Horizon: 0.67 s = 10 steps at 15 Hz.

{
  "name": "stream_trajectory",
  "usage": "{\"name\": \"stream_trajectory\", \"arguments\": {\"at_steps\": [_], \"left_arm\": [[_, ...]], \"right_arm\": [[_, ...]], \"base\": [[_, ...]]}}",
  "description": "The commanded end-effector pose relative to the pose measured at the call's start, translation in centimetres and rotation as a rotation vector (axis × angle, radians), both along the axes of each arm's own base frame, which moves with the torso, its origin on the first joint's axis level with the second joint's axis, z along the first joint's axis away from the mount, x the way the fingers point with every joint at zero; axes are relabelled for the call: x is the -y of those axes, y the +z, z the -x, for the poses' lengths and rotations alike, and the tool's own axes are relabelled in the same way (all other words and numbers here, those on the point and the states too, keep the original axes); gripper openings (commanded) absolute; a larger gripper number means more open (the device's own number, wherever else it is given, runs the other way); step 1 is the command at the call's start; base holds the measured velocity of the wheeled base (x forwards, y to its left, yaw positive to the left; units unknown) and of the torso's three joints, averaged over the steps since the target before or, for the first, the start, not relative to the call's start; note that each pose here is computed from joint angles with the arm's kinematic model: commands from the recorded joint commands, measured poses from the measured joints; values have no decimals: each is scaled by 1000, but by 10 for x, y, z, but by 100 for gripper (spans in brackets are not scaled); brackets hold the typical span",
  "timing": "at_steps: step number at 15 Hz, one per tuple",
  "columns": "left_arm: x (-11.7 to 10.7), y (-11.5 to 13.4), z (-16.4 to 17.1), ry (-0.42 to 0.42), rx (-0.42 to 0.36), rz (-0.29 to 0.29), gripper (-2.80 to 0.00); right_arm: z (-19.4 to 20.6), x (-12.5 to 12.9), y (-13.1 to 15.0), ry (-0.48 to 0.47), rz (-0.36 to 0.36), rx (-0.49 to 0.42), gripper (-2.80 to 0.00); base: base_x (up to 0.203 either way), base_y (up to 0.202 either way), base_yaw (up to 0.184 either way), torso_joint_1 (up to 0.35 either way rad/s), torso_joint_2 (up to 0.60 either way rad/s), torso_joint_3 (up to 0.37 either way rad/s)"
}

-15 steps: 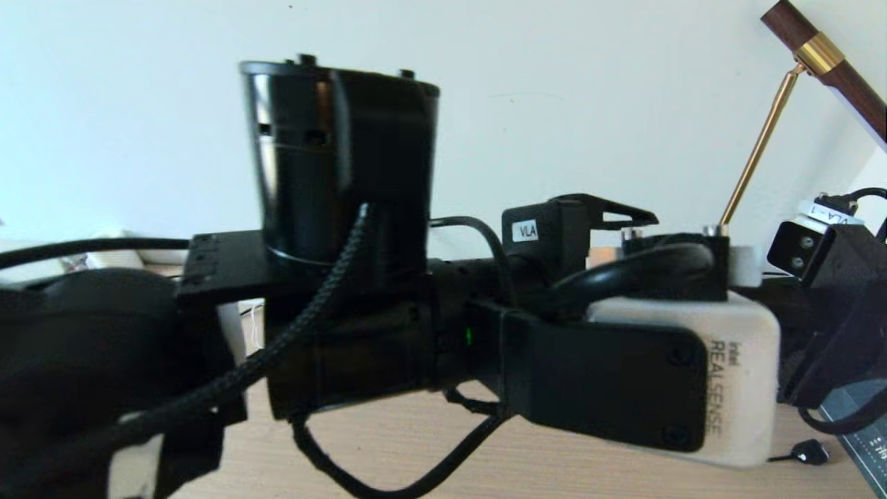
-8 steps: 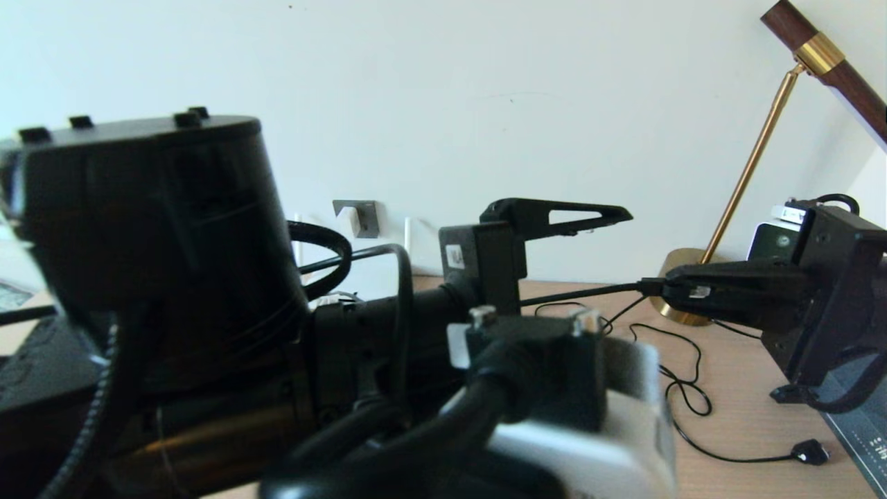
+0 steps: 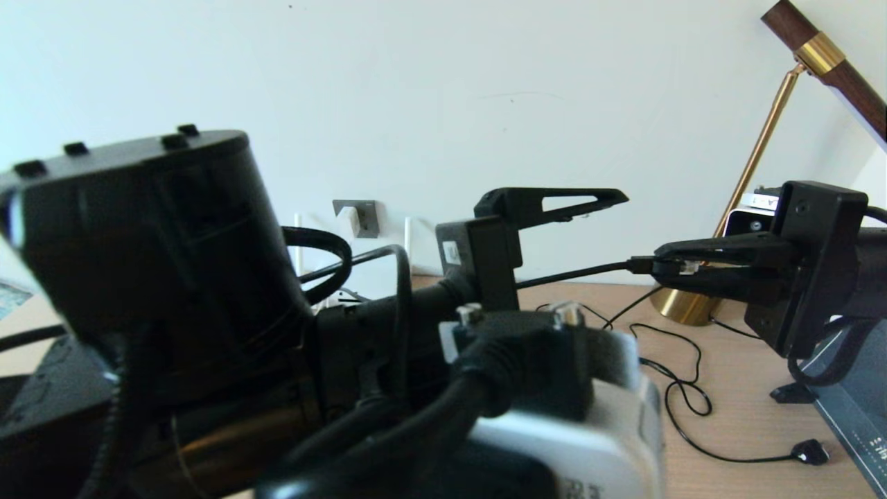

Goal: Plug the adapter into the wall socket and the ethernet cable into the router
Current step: Hand it to the other hand

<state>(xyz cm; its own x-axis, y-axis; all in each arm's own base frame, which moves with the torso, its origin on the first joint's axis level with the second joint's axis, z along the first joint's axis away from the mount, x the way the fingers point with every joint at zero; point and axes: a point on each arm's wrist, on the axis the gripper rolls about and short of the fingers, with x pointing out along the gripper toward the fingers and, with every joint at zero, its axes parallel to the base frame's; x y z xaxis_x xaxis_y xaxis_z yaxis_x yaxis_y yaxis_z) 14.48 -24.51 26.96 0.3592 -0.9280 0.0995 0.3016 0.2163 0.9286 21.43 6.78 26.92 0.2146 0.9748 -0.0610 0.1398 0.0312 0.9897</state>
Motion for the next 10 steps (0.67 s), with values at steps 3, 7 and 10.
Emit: {"name": "stream_trajectory", "arguments": {"at_steps": [3, 7, 10], "left_arm": [[25, -16, -15, 1, -3, -32, 0], [42, -22, -27, 0, 25, 30, 0], [39, -24, -37, 2, 46, 59, 0]], "right_arm": [[-14, -3, -7, 11, 3, -39, -280], [-15, 0, 3, -3, -4, -6, -280], [-12, 1, 8, -5, -9, 19, -280]], "base": [[0, 0, 0, 0, 0, 0], [0, 0, 0, 0, 0, 0], [0, 0, 0, 0, 0, 0]]}}
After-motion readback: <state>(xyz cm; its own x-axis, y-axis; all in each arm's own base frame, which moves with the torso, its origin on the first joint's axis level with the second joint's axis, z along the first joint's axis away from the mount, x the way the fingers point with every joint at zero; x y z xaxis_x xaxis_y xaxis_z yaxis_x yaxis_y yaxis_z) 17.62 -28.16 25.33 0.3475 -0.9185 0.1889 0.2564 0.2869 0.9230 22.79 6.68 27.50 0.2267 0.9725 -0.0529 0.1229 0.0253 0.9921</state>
